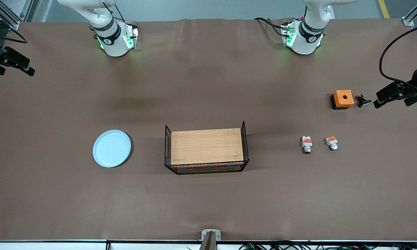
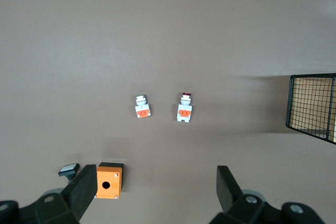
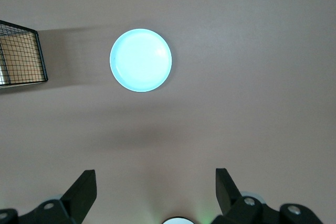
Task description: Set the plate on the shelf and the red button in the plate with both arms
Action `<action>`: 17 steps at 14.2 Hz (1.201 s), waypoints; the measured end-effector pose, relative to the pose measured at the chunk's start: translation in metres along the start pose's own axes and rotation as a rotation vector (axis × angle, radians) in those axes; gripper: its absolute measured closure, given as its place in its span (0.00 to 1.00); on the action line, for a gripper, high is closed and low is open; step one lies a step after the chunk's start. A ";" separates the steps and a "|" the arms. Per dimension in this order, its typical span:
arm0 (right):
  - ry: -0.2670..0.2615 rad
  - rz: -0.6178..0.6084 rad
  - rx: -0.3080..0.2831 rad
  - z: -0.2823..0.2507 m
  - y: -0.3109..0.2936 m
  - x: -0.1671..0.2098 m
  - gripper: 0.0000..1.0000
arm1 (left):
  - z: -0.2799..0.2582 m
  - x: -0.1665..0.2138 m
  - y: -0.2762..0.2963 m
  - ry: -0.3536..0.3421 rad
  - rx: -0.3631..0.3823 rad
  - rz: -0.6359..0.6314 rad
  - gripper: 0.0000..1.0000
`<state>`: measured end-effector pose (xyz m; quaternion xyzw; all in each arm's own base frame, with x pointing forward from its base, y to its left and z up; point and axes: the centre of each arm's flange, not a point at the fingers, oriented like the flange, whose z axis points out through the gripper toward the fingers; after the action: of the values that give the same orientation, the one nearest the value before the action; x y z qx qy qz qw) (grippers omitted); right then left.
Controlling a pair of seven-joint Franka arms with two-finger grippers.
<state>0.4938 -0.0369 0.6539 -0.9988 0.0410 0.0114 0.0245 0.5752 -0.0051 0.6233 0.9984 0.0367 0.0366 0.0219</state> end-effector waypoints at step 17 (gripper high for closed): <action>0.014 0.003 -0.033 -0.001 0.004 0.001 0.00 | 0.032 0.001 -0.004 -0.097 0.007 -0.008 0.00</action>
<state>0.4950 -0.0411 0.6549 -0.9991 0.0425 0.0052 0.0077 0.5785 -0.0020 0.5917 0.9989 0.0397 -0.0119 0.0204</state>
